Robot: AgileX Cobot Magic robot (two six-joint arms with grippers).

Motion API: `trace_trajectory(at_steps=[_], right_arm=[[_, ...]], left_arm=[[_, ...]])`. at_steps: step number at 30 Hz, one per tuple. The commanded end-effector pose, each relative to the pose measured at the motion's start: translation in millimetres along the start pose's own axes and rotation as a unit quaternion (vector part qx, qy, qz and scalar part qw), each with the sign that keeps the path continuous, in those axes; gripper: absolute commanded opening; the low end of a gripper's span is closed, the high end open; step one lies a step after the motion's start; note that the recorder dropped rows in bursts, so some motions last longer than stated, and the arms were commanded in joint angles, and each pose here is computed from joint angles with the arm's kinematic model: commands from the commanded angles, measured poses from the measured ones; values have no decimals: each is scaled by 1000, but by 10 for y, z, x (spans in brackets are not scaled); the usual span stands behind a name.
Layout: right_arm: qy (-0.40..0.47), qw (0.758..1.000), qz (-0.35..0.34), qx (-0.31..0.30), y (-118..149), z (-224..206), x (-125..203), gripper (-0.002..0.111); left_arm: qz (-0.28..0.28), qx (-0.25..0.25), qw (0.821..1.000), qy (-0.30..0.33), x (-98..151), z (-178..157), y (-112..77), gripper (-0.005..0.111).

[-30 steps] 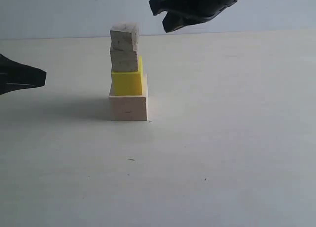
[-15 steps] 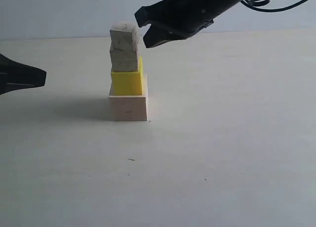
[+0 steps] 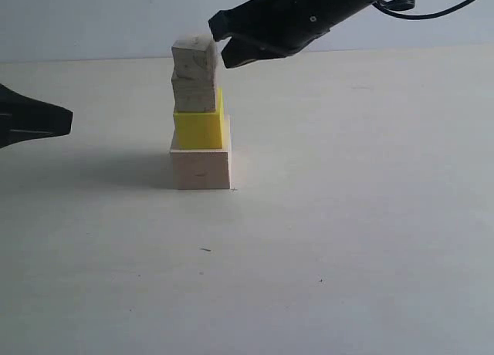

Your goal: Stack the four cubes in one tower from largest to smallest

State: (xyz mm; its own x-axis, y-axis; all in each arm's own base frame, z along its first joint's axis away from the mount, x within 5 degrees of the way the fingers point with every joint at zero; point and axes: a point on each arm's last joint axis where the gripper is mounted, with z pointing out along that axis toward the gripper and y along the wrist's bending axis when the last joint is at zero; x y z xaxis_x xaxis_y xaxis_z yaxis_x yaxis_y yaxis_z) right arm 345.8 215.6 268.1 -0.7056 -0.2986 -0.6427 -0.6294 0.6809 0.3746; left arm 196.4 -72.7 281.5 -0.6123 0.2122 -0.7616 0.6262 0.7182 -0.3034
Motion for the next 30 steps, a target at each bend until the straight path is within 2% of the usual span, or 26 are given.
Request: trace_trajectory(at_steps=[1,30], right_arm=[[-6,1000,3,-4,-28,38,-2,0],[-25,1000,-12,-2,-65,103,-22,0]], left_arm=[[-5,5,1000,-6,-5,-4,-19,0],[-5,5,1000,-6,-5,-4,-19,0]])
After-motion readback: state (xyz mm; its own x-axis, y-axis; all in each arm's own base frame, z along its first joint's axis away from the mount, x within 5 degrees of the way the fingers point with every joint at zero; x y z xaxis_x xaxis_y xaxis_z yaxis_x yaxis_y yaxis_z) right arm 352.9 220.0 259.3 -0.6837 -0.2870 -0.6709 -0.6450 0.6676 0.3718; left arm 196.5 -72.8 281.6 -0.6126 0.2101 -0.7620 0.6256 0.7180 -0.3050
